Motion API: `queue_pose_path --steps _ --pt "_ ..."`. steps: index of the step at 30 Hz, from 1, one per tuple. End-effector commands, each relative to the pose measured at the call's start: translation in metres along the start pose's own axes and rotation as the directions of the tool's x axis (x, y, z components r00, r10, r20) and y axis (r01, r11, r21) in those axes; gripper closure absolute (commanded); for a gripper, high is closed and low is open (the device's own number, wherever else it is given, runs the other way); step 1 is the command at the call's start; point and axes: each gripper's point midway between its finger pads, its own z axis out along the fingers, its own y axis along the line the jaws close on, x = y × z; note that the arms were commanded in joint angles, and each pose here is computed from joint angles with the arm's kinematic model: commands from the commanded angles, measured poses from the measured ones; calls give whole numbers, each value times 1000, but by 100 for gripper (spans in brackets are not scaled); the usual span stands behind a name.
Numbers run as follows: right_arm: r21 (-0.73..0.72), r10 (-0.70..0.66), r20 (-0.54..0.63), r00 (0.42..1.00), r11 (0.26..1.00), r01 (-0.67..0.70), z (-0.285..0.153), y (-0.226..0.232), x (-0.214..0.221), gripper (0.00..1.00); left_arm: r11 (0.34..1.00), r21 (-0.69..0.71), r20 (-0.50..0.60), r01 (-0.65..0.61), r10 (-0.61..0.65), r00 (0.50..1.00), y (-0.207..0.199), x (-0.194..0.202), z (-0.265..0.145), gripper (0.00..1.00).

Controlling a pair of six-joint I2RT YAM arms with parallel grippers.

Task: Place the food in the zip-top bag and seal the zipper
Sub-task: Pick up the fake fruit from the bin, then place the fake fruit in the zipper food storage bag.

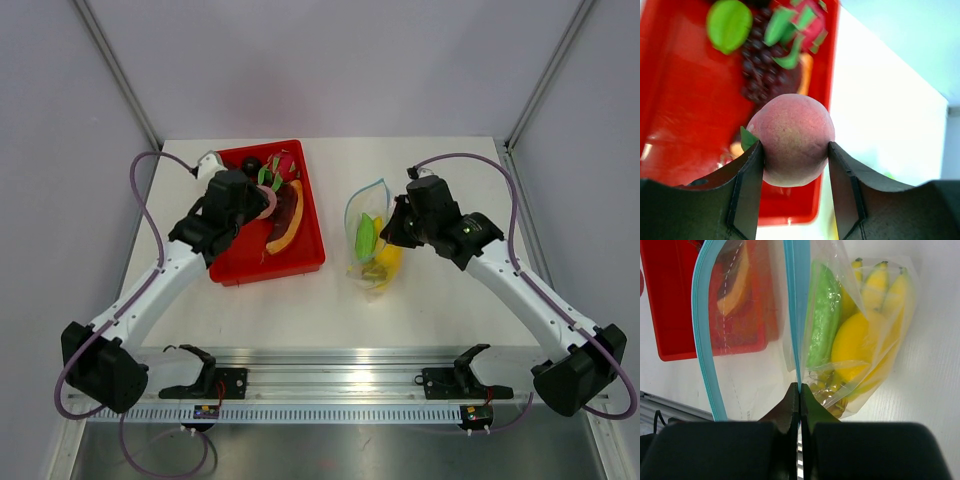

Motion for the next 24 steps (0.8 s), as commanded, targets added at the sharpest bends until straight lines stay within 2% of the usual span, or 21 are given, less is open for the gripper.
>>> queue_pose_path --steps 1,6,11,19,24 --pt "-47 7 34 999 999 -6 -5 10 -8 100 991 131 -4 -13 14 1000 -28 5 -21 80" --pt "-56 13 26 1000 998 -12 0 14 -9 100 965 257 -47 -55 69 996 -59 13 -43 77" --pt "-52 16 23 1000 999 -15 5 14 -9 100 896 427 -68 -121 165 984 -108 19 -80 75" --pt "-51 23 20 1000 998 -22 9 16 -11 100 732 678 -144 -70 225 964 -173 46 -138 75" --pt "-57 31 22 999 998 -30 8 18 -13 100 691 721 -198 -39 260 945 -199 67 -138 76"
